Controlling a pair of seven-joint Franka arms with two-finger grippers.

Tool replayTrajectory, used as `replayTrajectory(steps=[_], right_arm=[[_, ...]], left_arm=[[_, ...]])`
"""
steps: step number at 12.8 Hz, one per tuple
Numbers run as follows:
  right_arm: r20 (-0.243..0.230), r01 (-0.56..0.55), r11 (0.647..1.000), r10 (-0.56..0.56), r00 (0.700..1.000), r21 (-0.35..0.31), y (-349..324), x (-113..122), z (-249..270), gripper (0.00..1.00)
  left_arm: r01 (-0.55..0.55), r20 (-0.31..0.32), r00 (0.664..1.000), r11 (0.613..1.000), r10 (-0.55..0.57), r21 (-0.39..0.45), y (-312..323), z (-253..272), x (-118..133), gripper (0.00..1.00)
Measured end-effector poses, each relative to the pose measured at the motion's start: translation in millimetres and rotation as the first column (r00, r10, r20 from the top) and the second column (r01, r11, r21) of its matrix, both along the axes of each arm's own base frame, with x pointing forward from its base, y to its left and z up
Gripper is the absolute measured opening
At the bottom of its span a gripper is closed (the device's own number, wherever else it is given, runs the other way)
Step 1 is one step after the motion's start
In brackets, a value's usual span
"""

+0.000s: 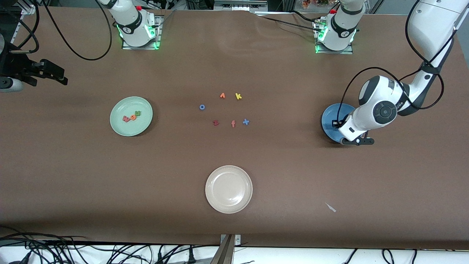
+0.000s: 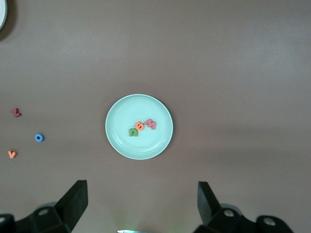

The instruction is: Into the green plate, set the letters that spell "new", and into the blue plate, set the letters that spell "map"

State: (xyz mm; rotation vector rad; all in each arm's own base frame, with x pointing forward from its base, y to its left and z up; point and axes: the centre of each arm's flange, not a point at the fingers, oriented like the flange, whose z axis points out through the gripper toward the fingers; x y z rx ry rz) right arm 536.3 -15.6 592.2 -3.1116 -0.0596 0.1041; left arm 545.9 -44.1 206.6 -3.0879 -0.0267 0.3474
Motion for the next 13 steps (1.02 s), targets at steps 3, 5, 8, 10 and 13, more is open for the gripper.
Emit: replayTrajectory(steps=[3,5,8,10,13], right_arm=[[0.0,0.0,1.0,0.0,1.0,0.0,0,0,0,1.0],[0.0,0.0,1.0,0.0,1.0,0.0,0,0,0,1.0],[0.0,0.0,1.0,0.0,1.0,0.0,0,0,0,1.0],[0.0,0.0,1.0,0.0,1.0,0.0,0,0,0,1.0],[0.0,0.001,1.0,-0.001,1.0,0.0,0,0,0,1.0]], left_arm=[[-0.002,-0.018,1.0,0.999,0.002,0.033,0,41,25,0.82],[-0.008,-0.037,0.999,0.998,0.01,0.057,-5,94,48,1.0],[-0.021,-0.019,1.0,0.999,0.022,0.044,-3,152,71,1.0],[-0.023,-0.009,1.0,0.999,0.023,0.042,-3,183,81,1.0],[-0.021,0.009,1.0,0.999,0.021,0.043,-6,219,90,1.0]])
